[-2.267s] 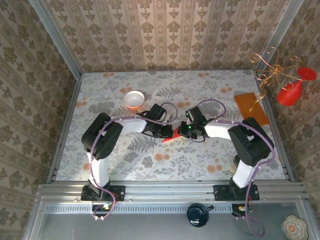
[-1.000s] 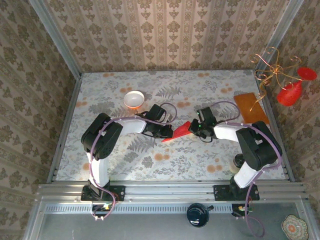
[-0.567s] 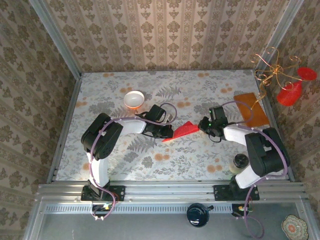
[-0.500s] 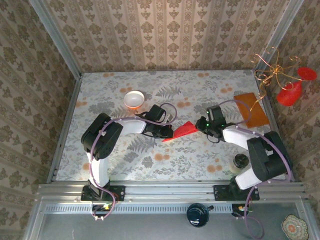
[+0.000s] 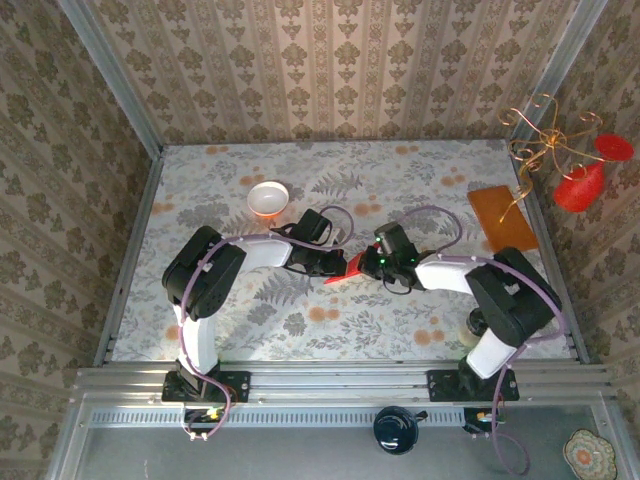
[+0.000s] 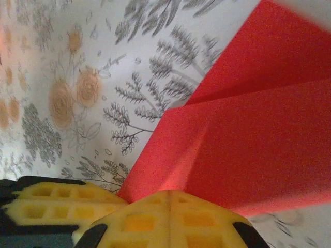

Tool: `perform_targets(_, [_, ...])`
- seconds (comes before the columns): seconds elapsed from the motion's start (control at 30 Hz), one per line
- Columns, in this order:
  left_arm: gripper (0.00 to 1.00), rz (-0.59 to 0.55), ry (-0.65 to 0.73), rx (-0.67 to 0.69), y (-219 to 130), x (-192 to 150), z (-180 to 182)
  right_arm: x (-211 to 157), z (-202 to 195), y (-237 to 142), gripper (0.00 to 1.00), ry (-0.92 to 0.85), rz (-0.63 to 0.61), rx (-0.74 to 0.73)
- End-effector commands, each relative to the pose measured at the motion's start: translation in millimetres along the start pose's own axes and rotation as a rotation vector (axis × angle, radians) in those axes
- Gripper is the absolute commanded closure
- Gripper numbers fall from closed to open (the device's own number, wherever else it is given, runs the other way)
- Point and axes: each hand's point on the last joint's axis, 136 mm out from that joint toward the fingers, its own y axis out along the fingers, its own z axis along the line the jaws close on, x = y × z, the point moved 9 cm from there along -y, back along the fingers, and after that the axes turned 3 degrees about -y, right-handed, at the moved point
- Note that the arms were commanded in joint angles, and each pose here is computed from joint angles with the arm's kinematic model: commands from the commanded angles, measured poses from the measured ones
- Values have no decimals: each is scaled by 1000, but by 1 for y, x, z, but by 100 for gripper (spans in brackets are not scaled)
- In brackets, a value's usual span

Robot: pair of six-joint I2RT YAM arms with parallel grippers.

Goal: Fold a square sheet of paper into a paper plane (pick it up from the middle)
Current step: Fold the wing for the fifth time at the center of the table.

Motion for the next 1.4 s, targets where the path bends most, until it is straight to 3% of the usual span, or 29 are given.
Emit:
perform_targets(0.0, [93,95,-91,102,8,-23,25,6,16,9,98,35,-4,90])
perform_targets(0.17, [93,99,-94,106,7,-25,26,5,8,14,99,40,-7,35])
perform_targets(0.37, [93,101,-104,117,7,-27,29,3,-37,8,99,107,-36,-78])
perform_targets(0.5, [93,106,-109,117,8,-29,31,17,-73,-11,99,156,-95,-134])
perform_targets(0.67, [93,104,-106,113,8,-29,30,43,-90,-41,98,159,-180,-170])
perform_targets(0.87, [93,89,-81,92,4,-21,21,58,-69,-72,97,91,-252,-148])
perform_targets(1.03, [92,71,-61,73,-1,-14,14,44,-36,-68,96,25,-215,-66])
perform_targets(1.2, [91,62,-43,49,-3,-10,7,33,1,-36,96,-24,-46,68])
perform_targets(1.37, [90,27,-7,14,-13,-4,-5,25,9,-2,97,-21,76,103])
